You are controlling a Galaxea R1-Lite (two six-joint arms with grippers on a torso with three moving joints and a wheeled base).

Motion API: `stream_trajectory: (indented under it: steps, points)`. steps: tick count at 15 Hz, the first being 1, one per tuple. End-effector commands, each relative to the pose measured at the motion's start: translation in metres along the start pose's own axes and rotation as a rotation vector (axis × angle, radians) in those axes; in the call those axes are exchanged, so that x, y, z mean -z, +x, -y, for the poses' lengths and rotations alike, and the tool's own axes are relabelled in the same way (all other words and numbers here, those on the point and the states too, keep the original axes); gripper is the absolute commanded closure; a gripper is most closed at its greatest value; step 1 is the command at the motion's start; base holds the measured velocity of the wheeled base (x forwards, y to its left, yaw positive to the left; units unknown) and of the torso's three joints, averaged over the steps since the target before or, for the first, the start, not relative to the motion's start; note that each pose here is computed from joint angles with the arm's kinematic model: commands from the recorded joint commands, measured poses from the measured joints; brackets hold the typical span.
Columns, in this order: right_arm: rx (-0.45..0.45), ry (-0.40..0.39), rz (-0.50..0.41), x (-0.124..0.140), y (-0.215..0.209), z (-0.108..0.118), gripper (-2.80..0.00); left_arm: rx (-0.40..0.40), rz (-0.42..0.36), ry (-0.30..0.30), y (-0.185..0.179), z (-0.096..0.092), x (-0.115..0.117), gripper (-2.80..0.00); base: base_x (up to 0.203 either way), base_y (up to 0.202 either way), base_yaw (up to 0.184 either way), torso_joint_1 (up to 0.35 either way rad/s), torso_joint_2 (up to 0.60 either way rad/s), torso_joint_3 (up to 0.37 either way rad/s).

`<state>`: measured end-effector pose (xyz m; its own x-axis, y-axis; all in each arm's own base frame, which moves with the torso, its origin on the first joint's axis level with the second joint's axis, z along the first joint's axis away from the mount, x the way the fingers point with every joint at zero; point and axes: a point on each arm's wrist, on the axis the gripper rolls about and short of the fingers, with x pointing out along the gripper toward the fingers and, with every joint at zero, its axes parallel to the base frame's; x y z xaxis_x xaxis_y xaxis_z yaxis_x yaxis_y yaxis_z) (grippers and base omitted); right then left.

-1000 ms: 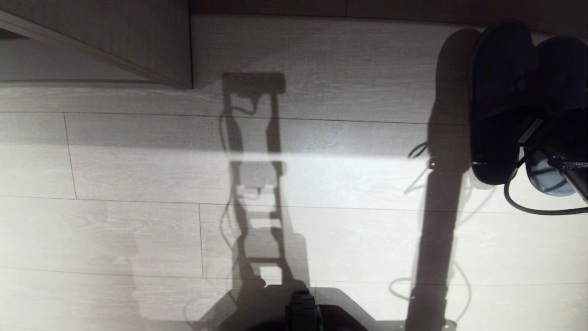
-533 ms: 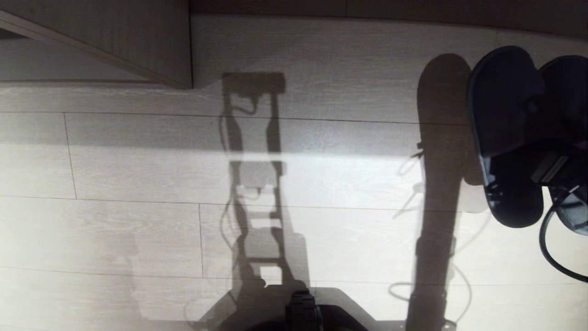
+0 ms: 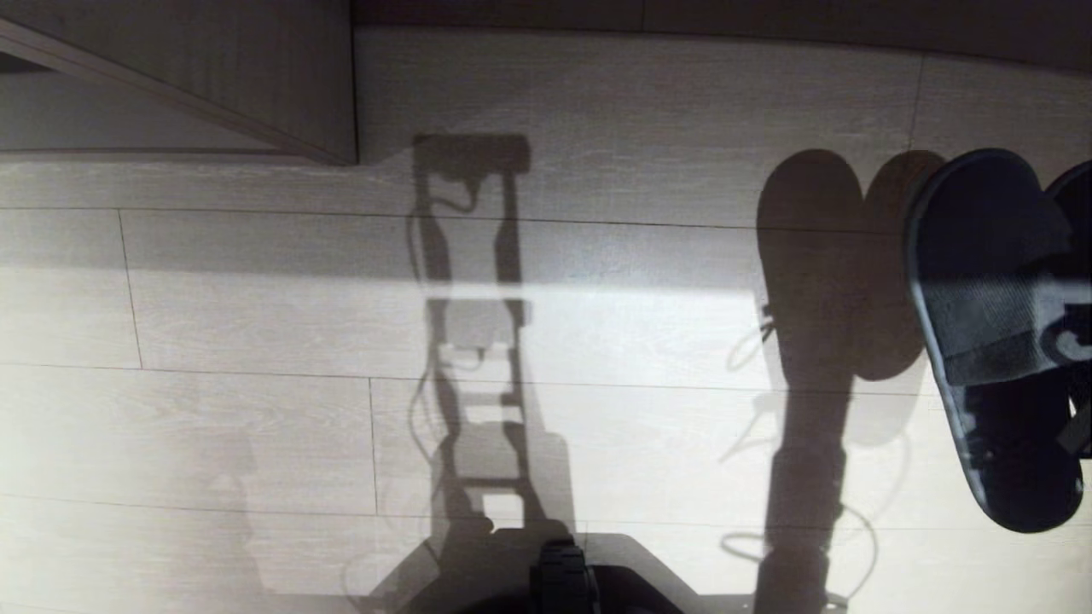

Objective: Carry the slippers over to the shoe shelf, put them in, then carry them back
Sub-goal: Place the slippers into the shoe cabinet

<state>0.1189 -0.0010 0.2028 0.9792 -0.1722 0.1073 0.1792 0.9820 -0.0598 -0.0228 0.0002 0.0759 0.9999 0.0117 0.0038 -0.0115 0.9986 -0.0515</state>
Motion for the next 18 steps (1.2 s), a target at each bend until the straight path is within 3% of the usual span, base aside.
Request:
stream_trajectory:
  steps: [1,11,18]
  points:
    - [-0.008,-0.001,0.032,0.007,-0.028,0.004,0.00,-0.001,0.001,-0.001,0.000,0.000,0.000,0.00,0.000,0.000,0.000,0.000,0.00,0.000]
    - [-0.094,-0.057,-0.097,0.070,-0.105,0.014,0.00,-0.001,0.001,-0.001,0.000,0.000,0.000,0.00,0.000,0.000,0.000,0.000,0.00,0.000]
    - [-0.109,-0.043,-0.153,0.090,-0.126,0.016,0.00,-0.001,0.001,-0.001,0.000,0.000,0.000,0.00,0.000,0.000,0.000,0.000,0.00,0.000]
